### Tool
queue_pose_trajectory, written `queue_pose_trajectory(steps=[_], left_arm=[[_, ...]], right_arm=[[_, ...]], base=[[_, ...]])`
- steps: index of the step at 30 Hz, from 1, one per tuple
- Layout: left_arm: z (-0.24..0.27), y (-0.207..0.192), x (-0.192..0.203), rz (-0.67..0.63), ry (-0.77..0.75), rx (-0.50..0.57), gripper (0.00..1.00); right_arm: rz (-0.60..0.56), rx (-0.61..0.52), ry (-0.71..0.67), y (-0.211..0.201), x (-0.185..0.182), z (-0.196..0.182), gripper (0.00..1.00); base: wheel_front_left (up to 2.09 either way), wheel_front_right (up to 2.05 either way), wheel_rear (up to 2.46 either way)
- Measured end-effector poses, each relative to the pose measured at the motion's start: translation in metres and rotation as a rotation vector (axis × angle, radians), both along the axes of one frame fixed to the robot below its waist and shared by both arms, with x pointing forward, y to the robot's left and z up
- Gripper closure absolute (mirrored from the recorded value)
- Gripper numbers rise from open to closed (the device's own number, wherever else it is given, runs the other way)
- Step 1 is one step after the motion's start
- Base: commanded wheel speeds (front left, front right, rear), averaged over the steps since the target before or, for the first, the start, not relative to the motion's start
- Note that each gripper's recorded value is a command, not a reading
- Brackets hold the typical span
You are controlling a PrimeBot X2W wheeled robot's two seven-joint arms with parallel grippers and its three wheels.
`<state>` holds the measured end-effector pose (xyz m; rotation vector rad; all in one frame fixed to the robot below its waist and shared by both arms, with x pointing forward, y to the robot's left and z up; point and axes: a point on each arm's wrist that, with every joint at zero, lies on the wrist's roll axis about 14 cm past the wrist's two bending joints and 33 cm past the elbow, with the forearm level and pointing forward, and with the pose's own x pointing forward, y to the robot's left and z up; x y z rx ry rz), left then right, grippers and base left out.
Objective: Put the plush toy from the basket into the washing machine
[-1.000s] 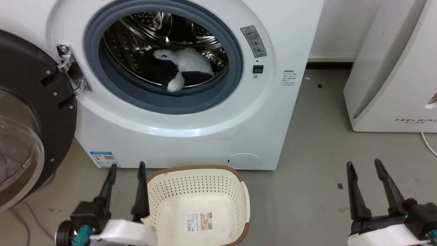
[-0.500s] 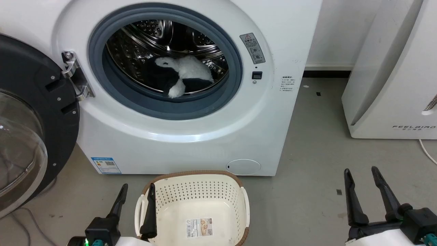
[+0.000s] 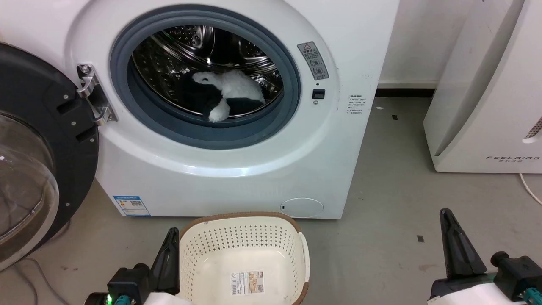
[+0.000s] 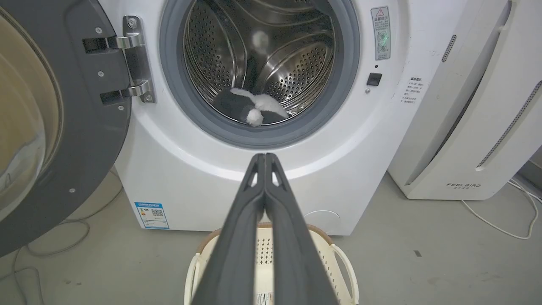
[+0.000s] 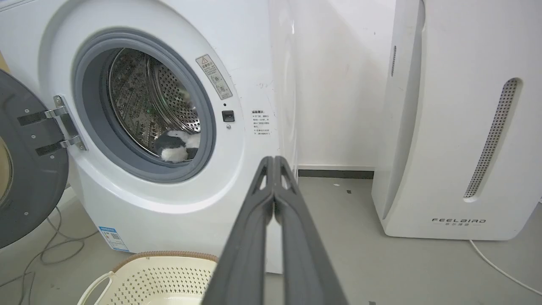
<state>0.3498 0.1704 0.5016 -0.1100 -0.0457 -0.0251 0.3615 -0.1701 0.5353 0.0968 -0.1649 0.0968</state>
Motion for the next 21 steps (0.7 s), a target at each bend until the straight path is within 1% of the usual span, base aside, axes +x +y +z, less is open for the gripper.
queue_pose_trajectory(steps=[21], left_arm=[[0.0016,0.0005,0.0025,0.0,0.014,0.028,1.0]], right_arm=[[0.009,-0.03,0.037,0.0027,0.0002,-0.0047,1.0]], base=[[0.0,0.0,0.0]])
